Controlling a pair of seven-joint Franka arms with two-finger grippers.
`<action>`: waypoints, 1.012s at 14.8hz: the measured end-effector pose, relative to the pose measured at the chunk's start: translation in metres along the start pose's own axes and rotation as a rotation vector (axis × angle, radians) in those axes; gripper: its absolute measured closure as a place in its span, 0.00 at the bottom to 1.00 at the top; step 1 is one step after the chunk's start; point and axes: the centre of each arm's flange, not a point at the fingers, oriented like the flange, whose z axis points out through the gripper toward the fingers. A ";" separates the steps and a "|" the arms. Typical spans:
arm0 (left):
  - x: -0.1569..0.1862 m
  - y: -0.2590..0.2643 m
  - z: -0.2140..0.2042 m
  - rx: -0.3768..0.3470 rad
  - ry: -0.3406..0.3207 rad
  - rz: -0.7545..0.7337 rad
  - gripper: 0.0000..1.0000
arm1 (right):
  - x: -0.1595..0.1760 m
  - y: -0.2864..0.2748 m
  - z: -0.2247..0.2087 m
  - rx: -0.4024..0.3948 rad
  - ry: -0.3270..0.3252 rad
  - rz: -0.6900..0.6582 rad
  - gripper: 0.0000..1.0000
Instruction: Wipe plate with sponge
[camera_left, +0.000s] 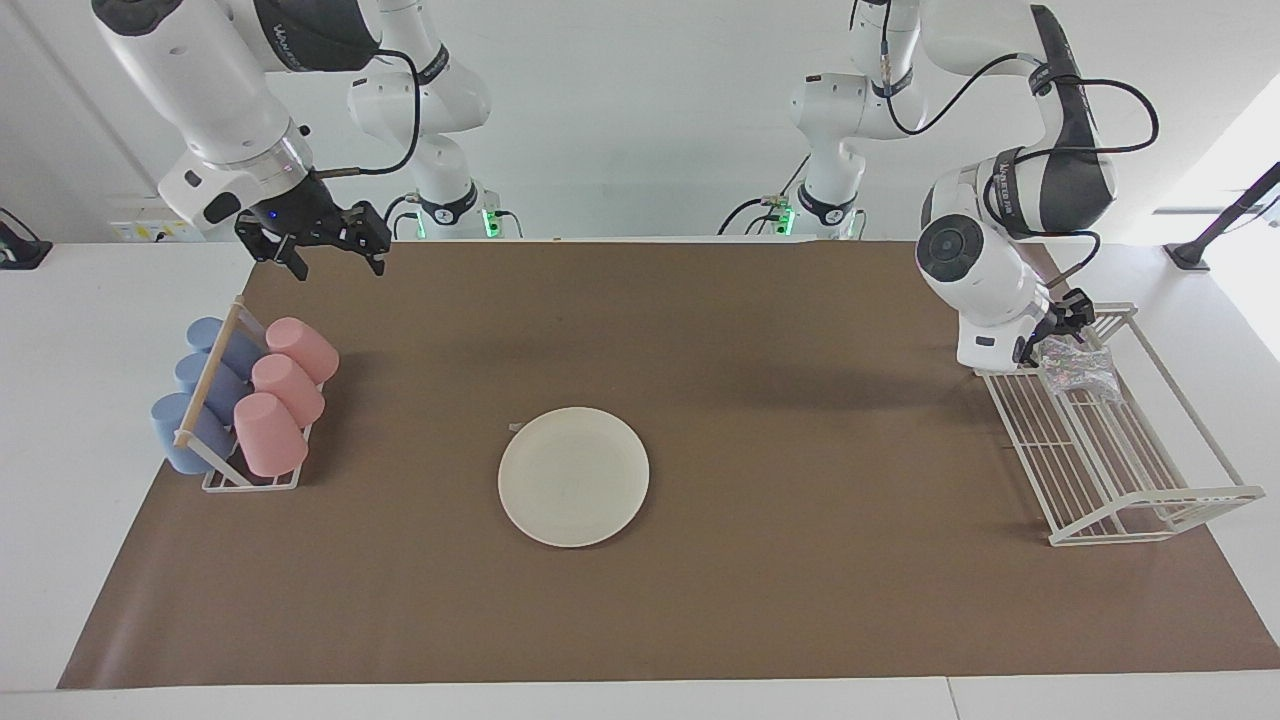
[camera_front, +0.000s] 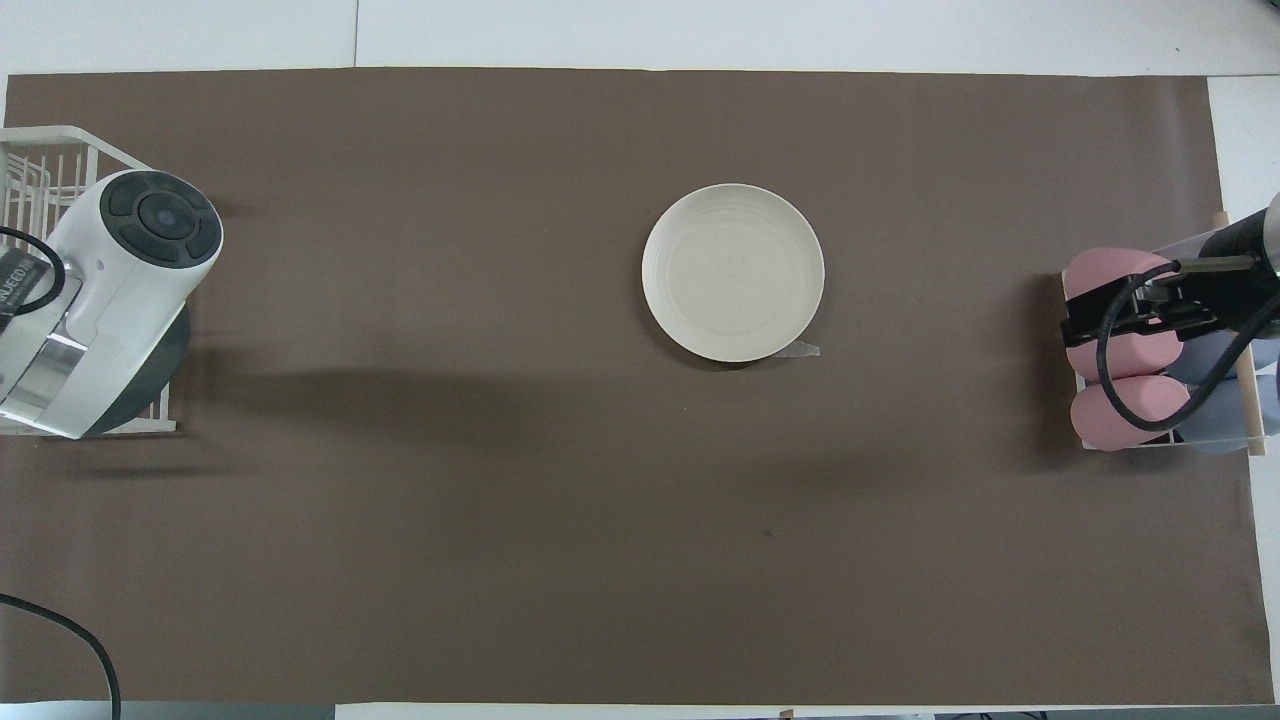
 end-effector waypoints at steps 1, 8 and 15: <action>0.000 0.001 0.000 -0.008 -0.002 -0.017 0.06 | 0.000 -0.001 -0.001 0.000 0.002 -0.003 0.00; 0.010 -0.013 -0.029 -0.183 -0.027 -0.149 0.00 | -0.001 -0.002 0.000 0.000 -0.008 -0.004 0.00; 0.004 -0.111 -0.077 -0.496 -0.103 -0.155 0.00 | -0.004 0.002 -0.001 0.001 -0.014 0.004 0.00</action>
